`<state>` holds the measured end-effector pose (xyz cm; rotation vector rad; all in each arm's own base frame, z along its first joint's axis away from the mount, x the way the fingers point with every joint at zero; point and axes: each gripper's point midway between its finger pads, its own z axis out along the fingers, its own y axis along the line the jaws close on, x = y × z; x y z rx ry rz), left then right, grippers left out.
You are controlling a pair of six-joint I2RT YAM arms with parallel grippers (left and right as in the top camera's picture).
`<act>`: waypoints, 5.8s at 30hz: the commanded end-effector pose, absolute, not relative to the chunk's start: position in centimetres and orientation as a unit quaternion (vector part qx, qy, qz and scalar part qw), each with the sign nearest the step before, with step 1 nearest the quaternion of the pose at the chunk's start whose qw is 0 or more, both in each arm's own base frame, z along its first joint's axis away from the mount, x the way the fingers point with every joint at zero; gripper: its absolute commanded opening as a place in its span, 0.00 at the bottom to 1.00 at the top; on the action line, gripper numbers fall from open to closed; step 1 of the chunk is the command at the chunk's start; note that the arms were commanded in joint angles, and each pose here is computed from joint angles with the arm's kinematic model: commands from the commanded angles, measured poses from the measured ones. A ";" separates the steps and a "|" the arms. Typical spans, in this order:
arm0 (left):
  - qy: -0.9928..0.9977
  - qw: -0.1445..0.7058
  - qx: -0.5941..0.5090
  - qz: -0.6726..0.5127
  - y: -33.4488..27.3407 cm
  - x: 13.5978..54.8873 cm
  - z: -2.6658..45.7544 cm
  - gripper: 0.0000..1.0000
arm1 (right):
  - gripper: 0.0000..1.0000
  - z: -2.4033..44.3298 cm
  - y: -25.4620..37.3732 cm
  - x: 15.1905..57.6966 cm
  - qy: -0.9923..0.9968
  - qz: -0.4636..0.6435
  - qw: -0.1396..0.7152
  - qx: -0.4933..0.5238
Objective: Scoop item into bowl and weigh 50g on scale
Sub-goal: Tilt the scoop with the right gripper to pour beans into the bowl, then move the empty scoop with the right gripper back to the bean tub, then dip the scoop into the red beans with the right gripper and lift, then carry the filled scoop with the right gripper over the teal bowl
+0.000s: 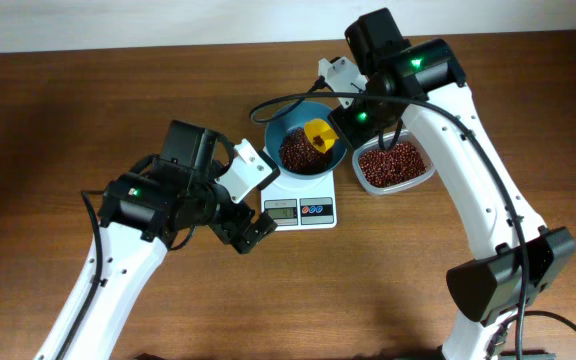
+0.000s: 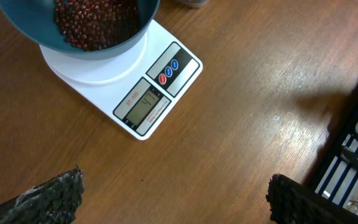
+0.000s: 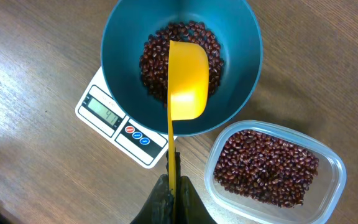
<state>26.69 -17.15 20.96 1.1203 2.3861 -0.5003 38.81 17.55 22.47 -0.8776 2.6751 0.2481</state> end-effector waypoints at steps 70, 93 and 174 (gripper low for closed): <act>0.864 0.233 0.405 -0.189 -17.4 26.7 21.6 0.99 | 0.04 23.3 16.9 40.3 0.936 0.001 0.194 -0.295; 0.864 0.233 0.405 -0.189 -17.5 26.7 21.6 0.99 | 0.04 29.4 10.3 39.2 0.960 0.122 0.215 -0.132; 0.864 0.233 0.405 -0.189 -17.4 26.7 21.6 0.99 | 0.04 25.4 9.8 41.1 0.965 0.214 0.119 -0.092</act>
